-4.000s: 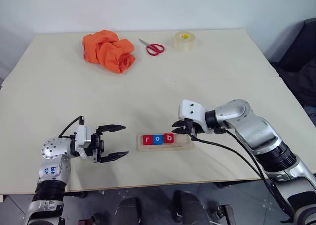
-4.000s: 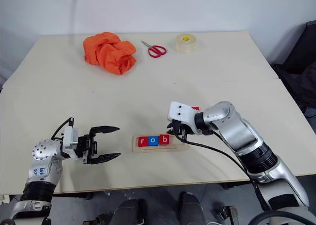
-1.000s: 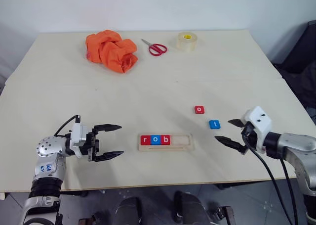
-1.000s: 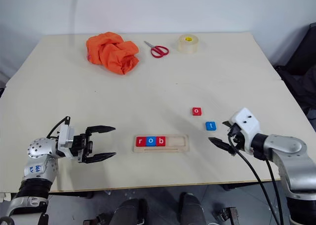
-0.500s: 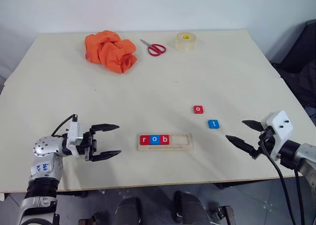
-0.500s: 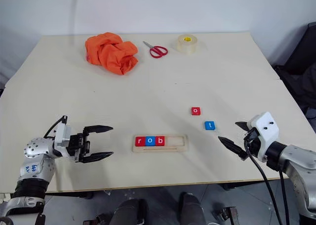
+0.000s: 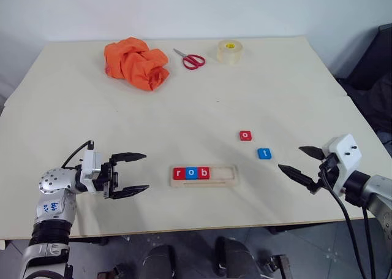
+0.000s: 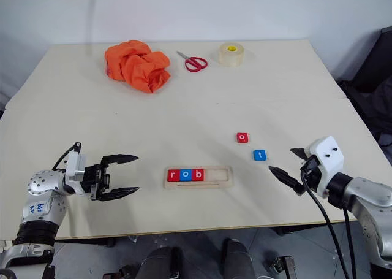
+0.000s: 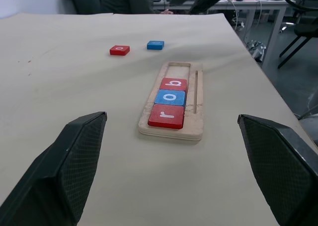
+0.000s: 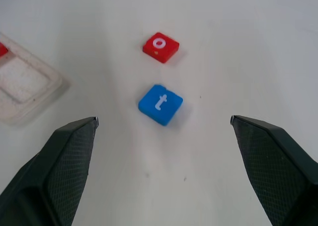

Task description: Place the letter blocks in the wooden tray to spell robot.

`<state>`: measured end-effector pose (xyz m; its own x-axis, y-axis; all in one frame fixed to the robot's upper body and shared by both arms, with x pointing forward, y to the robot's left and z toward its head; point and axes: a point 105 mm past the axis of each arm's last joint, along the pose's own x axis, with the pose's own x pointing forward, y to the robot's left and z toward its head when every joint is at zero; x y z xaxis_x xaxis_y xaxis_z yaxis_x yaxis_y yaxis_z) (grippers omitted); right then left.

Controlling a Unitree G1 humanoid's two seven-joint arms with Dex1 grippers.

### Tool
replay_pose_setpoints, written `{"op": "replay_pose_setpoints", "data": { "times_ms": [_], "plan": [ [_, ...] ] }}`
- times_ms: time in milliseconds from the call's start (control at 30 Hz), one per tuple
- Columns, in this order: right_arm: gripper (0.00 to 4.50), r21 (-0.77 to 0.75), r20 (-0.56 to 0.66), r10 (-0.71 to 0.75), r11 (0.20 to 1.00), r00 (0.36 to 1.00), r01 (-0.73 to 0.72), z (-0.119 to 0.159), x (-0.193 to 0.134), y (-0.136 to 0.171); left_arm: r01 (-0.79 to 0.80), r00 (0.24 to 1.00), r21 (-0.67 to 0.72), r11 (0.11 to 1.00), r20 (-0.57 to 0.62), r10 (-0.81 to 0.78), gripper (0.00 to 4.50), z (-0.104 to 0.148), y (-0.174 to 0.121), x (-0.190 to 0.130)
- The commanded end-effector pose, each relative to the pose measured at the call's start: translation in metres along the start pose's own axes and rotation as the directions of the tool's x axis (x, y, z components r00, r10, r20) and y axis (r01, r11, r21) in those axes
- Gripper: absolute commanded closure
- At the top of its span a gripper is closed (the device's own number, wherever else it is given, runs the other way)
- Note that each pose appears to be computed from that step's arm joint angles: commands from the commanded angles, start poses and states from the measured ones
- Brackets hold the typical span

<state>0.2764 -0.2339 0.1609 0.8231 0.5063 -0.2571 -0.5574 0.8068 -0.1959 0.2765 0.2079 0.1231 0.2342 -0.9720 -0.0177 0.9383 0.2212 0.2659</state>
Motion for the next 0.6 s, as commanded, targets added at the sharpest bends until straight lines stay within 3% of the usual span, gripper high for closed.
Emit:
{"op": "replay_pose_setpoints", "data": {
  "times_ms": [33,333,600],
  "plan": [
    [0.03,0.002,0.067,0.001,1.0,0.998,-0.001,0.019,0.015,0.008,0.048,0.999,0.042,0.998,0.019,-0.049,0.0,0.011,-0.004,-0.003],
    [0.03,0.131,0.112,-0.163,0.98,0.98,0.148,0.021,0.089,0.01,0.059,0.998,0.043,0.997,0.021,-0.06,0.0,0.015,-0.014,-0.004],
    [0.03,0.143,0.052,-0.236,0.963,0.97,0.227,0.008,0.132,0.013,0.047,0.999,0.044,0.998,0.011,-0.048,0.0,0.016,-0.017,-0.008]
  ]
}}
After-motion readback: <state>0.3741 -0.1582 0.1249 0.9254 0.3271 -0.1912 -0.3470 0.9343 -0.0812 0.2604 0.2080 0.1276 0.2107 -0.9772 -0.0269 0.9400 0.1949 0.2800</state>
